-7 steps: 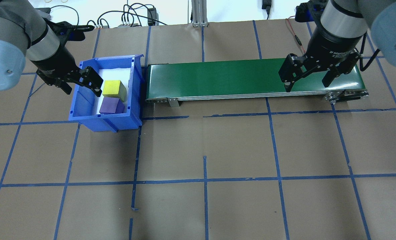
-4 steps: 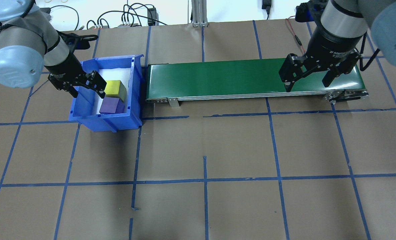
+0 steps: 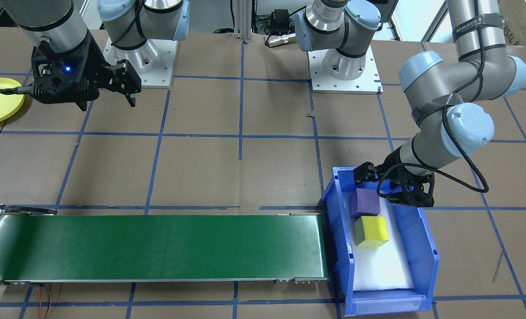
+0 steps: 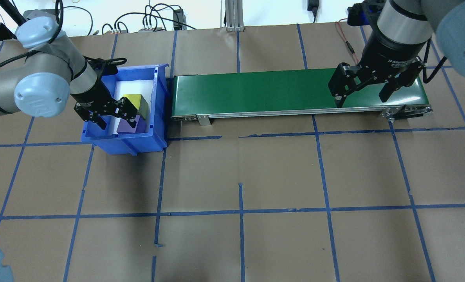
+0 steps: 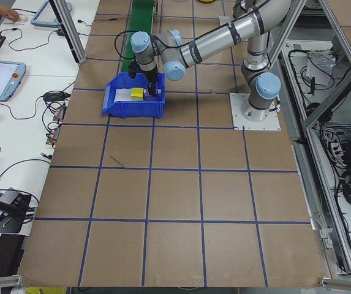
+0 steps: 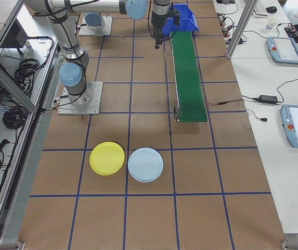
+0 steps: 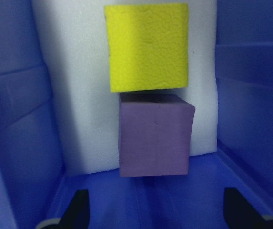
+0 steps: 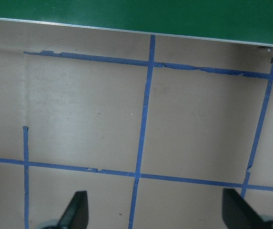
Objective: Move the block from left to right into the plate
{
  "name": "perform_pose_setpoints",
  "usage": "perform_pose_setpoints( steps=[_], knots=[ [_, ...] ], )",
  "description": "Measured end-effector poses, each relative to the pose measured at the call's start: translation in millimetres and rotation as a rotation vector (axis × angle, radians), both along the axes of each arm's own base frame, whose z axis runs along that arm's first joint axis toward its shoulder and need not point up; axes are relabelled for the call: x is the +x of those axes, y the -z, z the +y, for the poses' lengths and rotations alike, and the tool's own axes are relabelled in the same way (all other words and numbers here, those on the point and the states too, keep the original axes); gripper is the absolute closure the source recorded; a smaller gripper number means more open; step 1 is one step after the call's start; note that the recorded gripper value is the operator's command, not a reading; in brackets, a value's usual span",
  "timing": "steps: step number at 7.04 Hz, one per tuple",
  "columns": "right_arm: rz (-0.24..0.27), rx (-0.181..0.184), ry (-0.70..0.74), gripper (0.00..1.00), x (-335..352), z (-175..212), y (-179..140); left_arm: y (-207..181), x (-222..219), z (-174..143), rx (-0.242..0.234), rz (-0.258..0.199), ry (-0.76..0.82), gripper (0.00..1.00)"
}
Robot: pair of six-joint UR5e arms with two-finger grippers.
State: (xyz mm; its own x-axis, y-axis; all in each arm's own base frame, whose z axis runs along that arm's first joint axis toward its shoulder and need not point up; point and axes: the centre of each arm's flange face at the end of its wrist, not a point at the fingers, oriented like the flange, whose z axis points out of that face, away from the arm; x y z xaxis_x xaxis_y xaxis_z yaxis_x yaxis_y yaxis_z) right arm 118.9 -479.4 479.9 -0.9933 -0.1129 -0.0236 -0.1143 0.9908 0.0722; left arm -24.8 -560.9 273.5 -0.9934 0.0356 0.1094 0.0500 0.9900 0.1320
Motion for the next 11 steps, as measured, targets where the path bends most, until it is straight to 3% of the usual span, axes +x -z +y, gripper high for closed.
perform_pose_setpoints(
  steps=[4,5,6,7,9,11],
  knots=[
    [-0.001,0.002,0.003,0.0,-2,0,1,39,1,-10,-0.029,-0.002,-0.004,0.05],
    [-0.002,0.002,0.003,0.0,-2,0,1,43,2,-12,-0.036,-0.003,-0.002,0.18],
    [-0.002,0.003,0.003,0.0,-2,0,2,45,2,-13,-0.037,-0.003,-0.001,0.42],
    [-0.003,0.004,0.003,0.0,-1,-1,2,47,2,-13,-0.034,-0.003,-0.001,0.54],
    [-0.002,0.004,0.003,0.0,-2,-1,2,46,0,-12,-0.038,-0.006,0.005,0.54],
    [-0.003,0.004,0.003,0.0,-1,-1,2,-5,-16,-8,-0.118,-0.03,0.03,0.54]
  ],
)
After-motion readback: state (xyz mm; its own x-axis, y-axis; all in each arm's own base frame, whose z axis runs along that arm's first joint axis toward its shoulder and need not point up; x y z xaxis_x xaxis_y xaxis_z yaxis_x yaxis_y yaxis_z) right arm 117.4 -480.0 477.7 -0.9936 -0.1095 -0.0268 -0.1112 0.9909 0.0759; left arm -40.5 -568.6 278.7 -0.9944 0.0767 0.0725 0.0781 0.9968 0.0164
